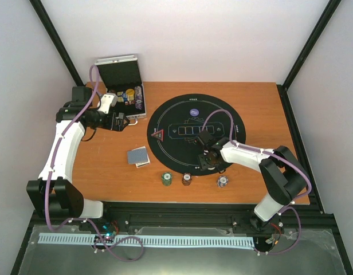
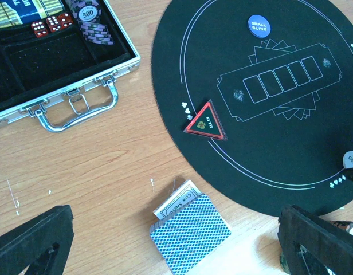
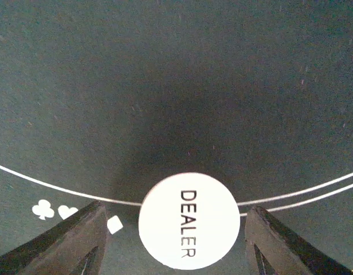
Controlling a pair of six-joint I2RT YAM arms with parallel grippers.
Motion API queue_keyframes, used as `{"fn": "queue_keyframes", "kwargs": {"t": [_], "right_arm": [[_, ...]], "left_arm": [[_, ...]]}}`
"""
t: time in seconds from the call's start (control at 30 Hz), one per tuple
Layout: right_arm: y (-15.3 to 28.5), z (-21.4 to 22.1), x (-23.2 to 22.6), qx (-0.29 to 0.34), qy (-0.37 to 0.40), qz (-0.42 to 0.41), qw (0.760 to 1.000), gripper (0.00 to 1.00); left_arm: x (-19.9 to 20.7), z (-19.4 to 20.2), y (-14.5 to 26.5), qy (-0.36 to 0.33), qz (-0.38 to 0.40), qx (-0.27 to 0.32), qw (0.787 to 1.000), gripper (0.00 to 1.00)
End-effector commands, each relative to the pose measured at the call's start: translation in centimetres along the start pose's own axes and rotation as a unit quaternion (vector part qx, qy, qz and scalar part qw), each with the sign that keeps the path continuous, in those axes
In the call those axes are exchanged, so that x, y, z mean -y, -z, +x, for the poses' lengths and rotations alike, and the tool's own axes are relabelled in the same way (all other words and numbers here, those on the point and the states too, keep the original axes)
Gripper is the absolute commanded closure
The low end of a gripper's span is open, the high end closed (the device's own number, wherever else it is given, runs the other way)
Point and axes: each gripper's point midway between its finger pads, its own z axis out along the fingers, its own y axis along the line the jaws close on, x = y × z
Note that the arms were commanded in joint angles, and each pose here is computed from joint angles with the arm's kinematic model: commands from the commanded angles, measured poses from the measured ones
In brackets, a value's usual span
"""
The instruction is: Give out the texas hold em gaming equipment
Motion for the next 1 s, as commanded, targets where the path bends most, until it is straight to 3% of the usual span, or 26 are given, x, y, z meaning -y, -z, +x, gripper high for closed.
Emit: {"fn": "queue_keyframes", "kwargs": {"t": [0.0, 0.33, 0.97], "right_arm": [[-0.1, 1.3, 0.2, -0.003, -0.013, -0.001, 1.0, 0.34], [-0.8, 2.8, 1.9, -0.016, -0.026, 0.027, 0.999, 0.4], [-1.1, -0.5, 6.8, 0.005, -0.082, 0.066, 0.994, 0.48]], "left_arm": [[0.7, -1.1, 1.7, -0.014, 0.005, 0.019, 1.0, 0.0], [0.9, -1.5, 1.8, -0.011, 0.012, 0.024, 1.0, 0.0], [0.7, -1.2, 1.6, -0.018, 0.005, 0.02, 1.0, 0.0]]}}
